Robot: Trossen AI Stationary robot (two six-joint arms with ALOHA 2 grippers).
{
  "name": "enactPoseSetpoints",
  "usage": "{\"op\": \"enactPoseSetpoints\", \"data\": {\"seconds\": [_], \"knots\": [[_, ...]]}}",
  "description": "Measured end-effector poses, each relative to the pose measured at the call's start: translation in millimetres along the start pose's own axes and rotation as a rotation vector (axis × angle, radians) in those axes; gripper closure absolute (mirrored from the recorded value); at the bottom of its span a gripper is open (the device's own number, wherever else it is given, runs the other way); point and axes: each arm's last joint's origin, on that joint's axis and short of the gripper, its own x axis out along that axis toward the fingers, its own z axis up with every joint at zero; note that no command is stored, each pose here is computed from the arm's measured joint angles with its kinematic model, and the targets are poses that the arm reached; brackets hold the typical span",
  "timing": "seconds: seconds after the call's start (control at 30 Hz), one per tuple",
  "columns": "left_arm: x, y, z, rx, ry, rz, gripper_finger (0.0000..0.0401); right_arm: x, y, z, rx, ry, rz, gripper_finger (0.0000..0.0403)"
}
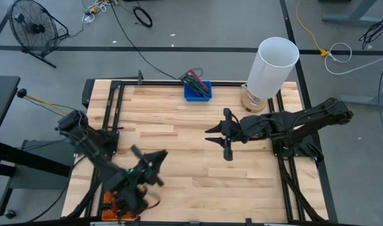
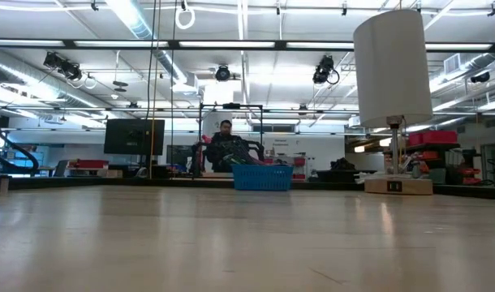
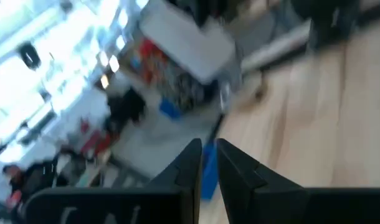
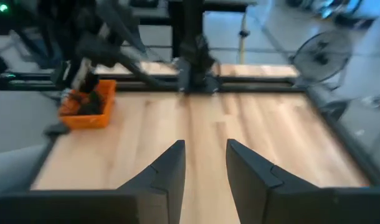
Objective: Pick & Place USB Port
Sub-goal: Return to Home Position
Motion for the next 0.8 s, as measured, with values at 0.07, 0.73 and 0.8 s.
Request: {"op": "enactPoseSetpoints", "data": {"seconds": [0.07,0.73,0.8], "knots": [[15.6,-0.6,-2.1,0.001,0.077,-0.038,0.0348,9.3,1.7,0.6,-0.028,-0.024,-0.032,0.0286],[107.5,-18.2,-5.6,-0.278,0.467,-0.576,0.0348,56.8,20.7,-0.8,-0.024,-0.161,0.085,0.0286],[109.3,-18.2,-5.2,-0.292,0.469,-0.59,0.0348,56.7,20.6,-0.2,-0.022,-0.167,0.085,0.0286]]}}
